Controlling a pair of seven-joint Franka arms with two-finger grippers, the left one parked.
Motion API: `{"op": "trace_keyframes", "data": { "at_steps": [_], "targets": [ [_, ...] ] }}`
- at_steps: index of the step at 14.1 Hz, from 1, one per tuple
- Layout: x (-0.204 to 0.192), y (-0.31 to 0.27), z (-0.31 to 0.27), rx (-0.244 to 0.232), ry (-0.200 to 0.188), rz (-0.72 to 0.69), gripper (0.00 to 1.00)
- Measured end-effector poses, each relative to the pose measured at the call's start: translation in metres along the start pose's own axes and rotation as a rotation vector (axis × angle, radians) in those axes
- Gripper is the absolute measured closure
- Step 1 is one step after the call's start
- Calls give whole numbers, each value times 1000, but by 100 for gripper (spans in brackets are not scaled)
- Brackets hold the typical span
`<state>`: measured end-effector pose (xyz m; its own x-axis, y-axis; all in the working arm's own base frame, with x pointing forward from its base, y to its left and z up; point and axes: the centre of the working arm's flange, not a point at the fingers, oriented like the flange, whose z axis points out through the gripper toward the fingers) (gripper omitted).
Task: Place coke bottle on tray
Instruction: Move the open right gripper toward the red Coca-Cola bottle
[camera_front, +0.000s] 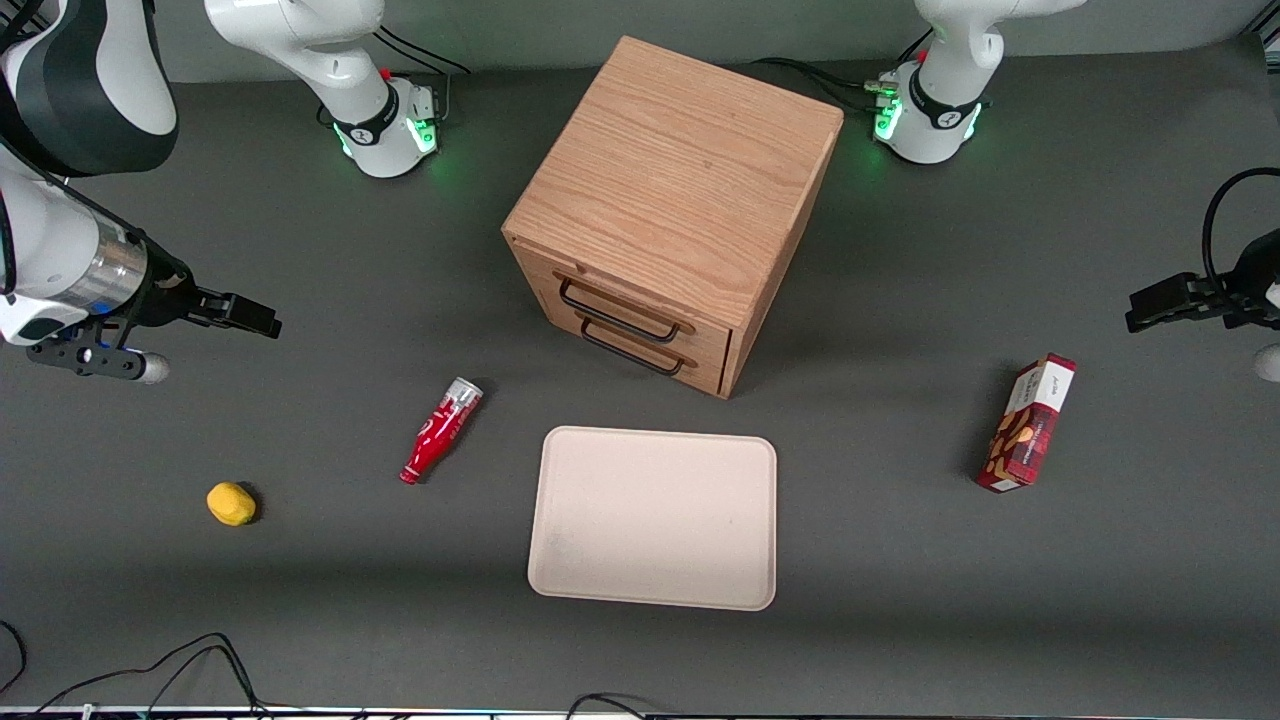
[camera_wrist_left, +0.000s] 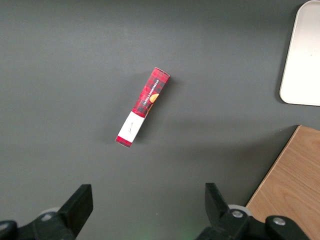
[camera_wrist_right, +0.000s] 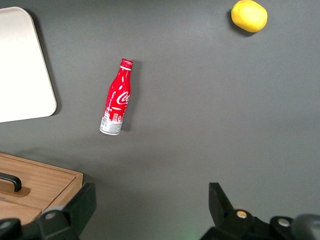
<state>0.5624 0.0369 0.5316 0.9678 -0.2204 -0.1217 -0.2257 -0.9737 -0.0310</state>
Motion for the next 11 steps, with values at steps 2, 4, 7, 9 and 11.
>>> {"op": "trace_keyframes", "data": {
  "at_steps": [2,4,7,9,11],
  "targets": [
    [0,1,0,0,0,2,0],
    [1,2,-3,2,6,5,0],
    [5,0,-14,3,12,26,0],
    [11,-11,-9,0,6,100,0],
    [17,-25,10,-14,-25,128,0]
  ]
}}
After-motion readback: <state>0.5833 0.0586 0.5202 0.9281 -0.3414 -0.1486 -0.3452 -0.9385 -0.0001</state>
